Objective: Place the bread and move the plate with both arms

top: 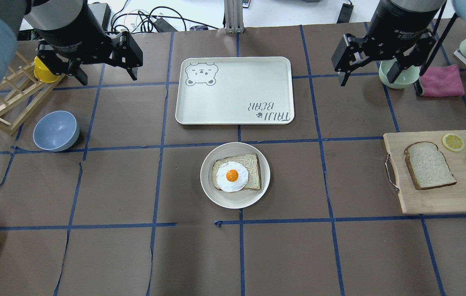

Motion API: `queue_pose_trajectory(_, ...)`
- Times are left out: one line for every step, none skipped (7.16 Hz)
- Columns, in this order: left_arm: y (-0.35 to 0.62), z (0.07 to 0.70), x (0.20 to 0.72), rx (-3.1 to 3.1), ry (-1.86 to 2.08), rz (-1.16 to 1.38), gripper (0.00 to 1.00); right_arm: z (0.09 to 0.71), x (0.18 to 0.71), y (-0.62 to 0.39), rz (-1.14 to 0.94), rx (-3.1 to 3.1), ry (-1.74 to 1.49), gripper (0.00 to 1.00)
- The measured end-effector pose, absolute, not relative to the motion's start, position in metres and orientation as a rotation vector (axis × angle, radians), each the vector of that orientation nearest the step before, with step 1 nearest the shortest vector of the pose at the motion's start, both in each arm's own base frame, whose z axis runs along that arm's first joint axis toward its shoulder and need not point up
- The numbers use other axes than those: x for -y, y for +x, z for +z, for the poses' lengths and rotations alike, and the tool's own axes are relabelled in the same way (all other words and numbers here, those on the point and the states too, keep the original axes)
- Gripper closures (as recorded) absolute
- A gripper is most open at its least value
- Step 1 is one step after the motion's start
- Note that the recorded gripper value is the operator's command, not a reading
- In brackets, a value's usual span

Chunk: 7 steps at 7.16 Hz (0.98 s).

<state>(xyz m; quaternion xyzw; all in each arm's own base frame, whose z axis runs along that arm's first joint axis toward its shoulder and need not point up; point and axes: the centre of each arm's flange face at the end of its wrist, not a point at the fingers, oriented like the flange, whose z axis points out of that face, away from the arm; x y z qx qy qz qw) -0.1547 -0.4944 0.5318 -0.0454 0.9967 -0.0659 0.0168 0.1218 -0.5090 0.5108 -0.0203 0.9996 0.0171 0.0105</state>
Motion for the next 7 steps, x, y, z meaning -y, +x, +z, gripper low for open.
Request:
queue_pose_trajectory(-0.1547,0.5319,0.4942,-3.098,-0.141,-0.205,0.00,0.5109,0.5088,0.1216,0.054,-3.119,-0.063,0.00)
queue_pose_trajectory(-0.1547,0.5320,0.4942,-3.098,-0.141,-0.206,0.00,0.5107,0.5085,0.1216,0.058,-3.119,-0.062,0.00)
queue_pose_trajectory(-0.1548,0.5321,0.4941,-3.098,-0.141,-0.207,0.00,0.5105,0.5082,0.1215,0.061,-3.119,-0.061,0.00)
queue_pose_trajectory(-0.1550,0.5321,0.4941,-3.098,-0.141,-0.207,0.00,0.5104,0.5081,0.1214,0.064,-3.120,-0.061,0.00)
queue_pose_trajectory(-0.1549,0.5321,0.4939,-3.098,-0.141,-0.207,0.00,0.5103,0.5079,0.1213,0.066,-3.121,-0.061,0.00)
queue_pose_trajectory(-0.1548,0.5321,0.4938,-3.098,-0.141,-0.207,0.00,0.5101,0.5080,0.1213,0.067,-3.121,-0.061,0.00)
queue_pose_trajectory(-0.1548,0.5322,0.4939,-3.099,-0.141,-0.207,0.00,0.5100,0.5081,0.1213,0.067,-3.121,-0.061,0.00)
